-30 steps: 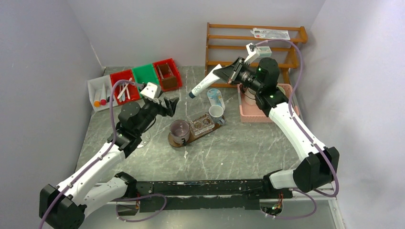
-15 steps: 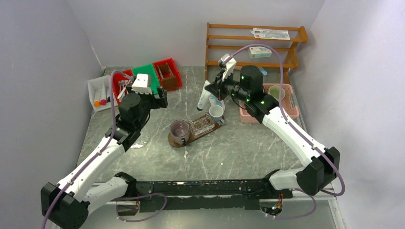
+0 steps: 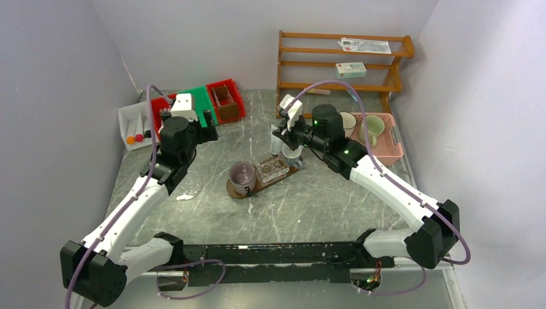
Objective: Prepare toiletry sets of a toothbrush and toothpaste on the tray
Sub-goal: Place the toothpaste in the toothpaste holder.
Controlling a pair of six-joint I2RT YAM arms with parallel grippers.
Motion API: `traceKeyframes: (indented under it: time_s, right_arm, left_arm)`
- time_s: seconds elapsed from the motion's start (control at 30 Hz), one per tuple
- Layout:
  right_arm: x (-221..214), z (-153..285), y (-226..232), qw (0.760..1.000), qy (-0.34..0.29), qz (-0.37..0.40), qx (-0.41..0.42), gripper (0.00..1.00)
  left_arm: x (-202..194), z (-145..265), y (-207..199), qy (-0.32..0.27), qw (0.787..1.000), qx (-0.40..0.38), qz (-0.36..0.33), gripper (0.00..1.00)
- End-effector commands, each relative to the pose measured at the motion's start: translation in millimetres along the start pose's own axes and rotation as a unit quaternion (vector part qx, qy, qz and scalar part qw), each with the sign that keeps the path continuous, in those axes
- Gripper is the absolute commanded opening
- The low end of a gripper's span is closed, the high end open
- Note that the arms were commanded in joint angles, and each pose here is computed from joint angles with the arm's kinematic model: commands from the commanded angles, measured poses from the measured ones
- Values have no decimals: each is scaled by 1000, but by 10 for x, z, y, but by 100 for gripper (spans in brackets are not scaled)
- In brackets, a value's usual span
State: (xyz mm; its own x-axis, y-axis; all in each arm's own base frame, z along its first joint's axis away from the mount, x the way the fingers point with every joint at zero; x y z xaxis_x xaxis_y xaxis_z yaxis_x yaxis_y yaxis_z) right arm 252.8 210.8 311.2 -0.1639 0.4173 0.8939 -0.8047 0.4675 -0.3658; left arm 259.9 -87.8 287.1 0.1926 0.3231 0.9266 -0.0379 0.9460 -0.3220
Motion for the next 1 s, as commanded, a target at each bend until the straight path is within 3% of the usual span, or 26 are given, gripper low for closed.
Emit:
traceKeyframes:
  time_s: [0.0, 0.53, 0.97]
  right_arm:
    - [116, 4, 5, 999, -40, 28, -16, 0]
    - [-20, -112, 100, 993, -54, 93, 43, 0]
    - [-178, -131, -49, 992, -62, 82, 77, 0]
  left_arm:
    - [90, -7, 3, -6, 1000, 14, 9, 94]
    - [60, -26, -3, -1, 1000, 4, 5, 94]
    - [27, -49, -31, 11, 1000, -13, 1, 94]
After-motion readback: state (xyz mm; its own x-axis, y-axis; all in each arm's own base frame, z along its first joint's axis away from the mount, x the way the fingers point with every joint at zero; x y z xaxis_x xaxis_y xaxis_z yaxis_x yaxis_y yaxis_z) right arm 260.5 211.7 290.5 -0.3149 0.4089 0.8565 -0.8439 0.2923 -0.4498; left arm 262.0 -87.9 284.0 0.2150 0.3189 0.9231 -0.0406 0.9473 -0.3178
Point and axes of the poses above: each gripper's point midway between its finger pads, its own z axis back along the fingers, its own y axis along the line the jaws close on, x = y × z, the point moved 10 cm from there along z, back along the fingers, and after that the axes turned 12 degrees about z, right-handed, at the moved point
